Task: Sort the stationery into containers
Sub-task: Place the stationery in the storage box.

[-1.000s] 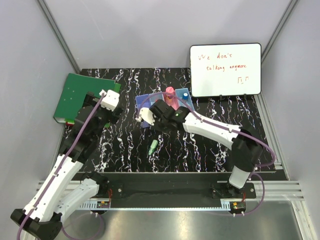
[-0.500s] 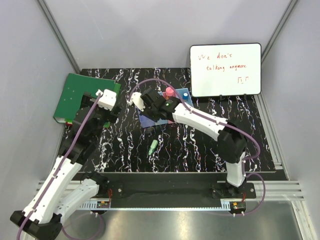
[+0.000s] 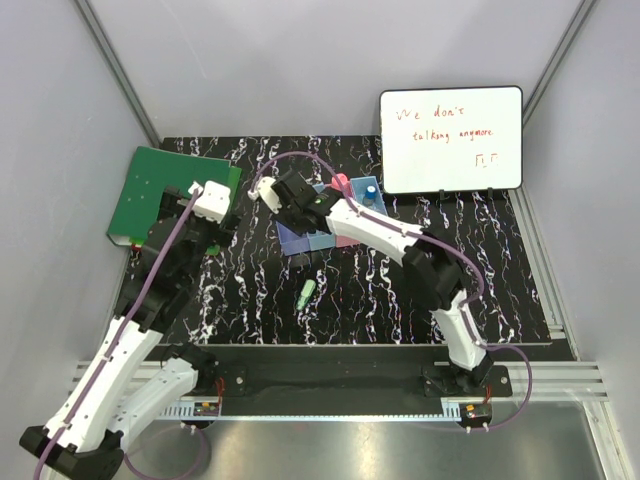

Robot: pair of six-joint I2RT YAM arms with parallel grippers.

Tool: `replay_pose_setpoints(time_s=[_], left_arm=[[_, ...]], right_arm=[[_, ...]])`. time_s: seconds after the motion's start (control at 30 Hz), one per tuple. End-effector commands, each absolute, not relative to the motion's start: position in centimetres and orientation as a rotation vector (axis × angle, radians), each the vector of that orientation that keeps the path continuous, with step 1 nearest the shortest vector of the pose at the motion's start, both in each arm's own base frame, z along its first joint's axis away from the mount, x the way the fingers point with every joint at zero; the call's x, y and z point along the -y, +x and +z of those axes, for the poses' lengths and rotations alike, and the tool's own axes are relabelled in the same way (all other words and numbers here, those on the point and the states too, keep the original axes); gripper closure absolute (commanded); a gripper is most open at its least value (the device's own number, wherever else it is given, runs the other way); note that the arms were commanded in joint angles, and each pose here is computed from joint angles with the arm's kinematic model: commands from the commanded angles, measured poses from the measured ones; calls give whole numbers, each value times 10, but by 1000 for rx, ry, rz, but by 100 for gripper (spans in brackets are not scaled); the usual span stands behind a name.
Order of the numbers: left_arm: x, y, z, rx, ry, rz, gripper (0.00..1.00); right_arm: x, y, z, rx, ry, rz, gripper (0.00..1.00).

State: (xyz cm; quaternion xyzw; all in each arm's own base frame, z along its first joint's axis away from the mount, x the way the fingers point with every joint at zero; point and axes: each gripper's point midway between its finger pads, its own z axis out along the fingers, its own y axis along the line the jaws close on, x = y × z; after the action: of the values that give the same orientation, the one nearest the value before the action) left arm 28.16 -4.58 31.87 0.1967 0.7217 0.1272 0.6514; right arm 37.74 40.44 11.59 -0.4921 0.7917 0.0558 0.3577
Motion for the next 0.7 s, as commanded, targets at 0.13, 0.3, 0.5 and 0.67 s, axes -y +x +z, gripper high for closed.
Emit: replay_pose_setpoints(time_s=[0.13,0.3,0.5,0.67], left_arm=[[48,279,334,-1560,452,279,1],[50,277,330,-1560,467,265,1],[53,276,329,-1553,499,262,1],[57,276,330,-1551,508,238,1]], right_arm=[[-433,425,116,-1978,-1186,170,100],[-438,440,102,-1986,-1169,152,100],[-433,441,95,-1993,-1182,146,49],[-427,446,105,-1976,-1162,113,26]])
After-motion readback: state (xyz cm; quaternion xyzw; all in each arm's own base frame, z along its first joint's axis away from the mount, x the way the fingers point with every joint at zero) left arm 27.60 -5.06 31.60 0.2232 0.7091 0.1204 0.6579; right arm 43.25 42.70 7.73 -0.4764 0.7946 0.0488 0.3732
